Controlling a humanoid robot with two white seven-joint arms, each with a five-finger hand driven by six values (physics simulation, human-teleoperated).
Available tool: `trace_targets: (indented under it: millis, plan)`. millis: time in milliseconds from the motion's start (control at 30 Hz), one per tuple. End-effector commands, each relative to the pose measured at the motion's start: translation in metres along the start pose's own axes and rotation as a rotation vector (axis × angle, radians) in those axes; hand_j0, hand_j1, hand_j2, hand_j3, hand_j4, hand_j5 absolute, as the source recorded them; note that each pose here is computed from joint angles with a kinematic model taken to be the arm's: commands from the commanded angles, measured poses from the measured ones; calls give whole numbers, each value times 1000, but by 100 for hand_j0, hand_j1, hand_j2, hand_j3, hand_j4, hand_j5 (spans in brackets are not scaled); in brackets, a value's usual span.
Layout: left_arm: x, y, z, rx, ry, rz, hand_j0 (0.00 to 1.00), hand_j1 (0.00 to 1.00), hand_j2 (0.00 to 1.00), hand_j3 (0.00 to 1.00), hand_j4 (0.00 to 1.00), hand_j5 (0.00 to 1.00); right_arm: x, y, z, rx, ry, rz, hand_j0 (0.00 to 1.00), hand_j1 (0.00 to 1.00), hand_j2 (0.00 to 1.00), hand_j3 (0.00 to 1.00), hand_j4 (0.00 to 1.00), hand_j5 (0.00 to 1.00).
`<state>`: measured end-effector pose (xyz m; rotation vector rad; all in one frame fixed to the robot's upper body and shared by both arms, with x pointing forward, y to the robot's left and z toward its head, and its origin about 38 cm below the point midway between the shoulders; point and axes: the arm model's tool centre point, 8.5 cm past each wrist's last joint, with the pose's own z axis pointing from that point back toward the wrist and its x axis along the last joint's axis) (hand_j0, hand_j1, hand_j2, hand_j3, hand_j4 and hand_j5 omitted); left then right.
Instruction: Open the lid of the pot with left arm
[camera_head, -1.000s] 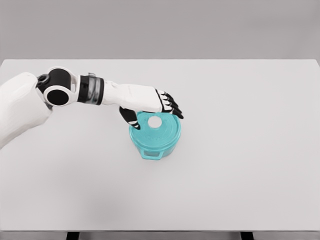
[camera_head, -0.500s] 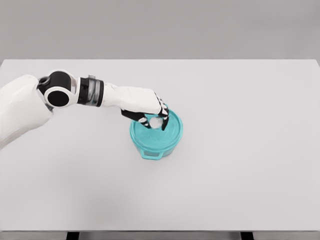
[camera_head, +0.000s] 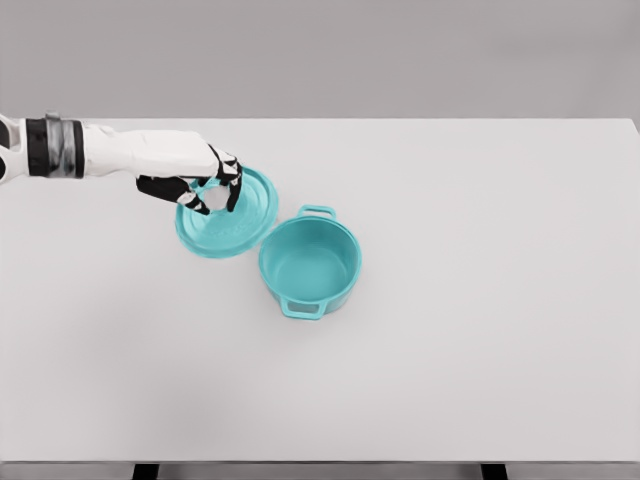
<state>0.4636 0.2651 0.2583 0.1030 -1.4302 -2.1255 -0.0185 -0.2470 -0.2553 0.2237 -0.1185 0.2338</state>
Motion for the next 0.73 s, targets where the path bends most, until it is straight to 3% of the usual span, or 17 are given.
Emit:
trace_targets:
  millis: [0,133,167,200,233,567,600,633,667,700]
  plan:
    - [-34,-13,36,0,126,69,21,21,21,21,21,21,1,0,0,1,-2,0,100,100,100,100,100,100]
    - [-54,-25,50,-5,197,119,22,22,22,22,22,22,1,0,0,0,-2,0,100,100,100,100,100,100]
    - [-54,-29,47,-5,192,126,35,35,35,35,35,35,1,0,0,0,-1,2,100,100,100,100,100,100]
    - [-52,-35,37,-12,173,133,93,93,93,93,93,93,1,0,0,1,-2,0,100,100,100,100,100,100]
    - [-49,-34,29,-11,156,131,100,100,100,100,100,100,1,0,0,0,-2,0,100,100,100,100,100,100]
    - [-44,-34,24,-2,134,133,100,100,100,100,100,100,1,0,0,0,-2,0,100,100,100,100,100,100]
    - [-40,-24,27,30,120,123,100,100,100,100,100,100,0,0,0,0,0,0,100,100,100,100,100,100]
    - [-20,-7,24,89,45,109,100,100,100,100,100,100,1,0,0,0,-2,0,100,100,100,100,100,100]
    - [-4,-6,32,122,-7,127,100,100,100,100,100,100,0,0,0,0,0,0,100,100,100,100,100,100]
    - [-1,-5,51,139,3,130,100,100,100,100,100,100,1,0,0,1,-2,0,100,100,100,100,100,100]
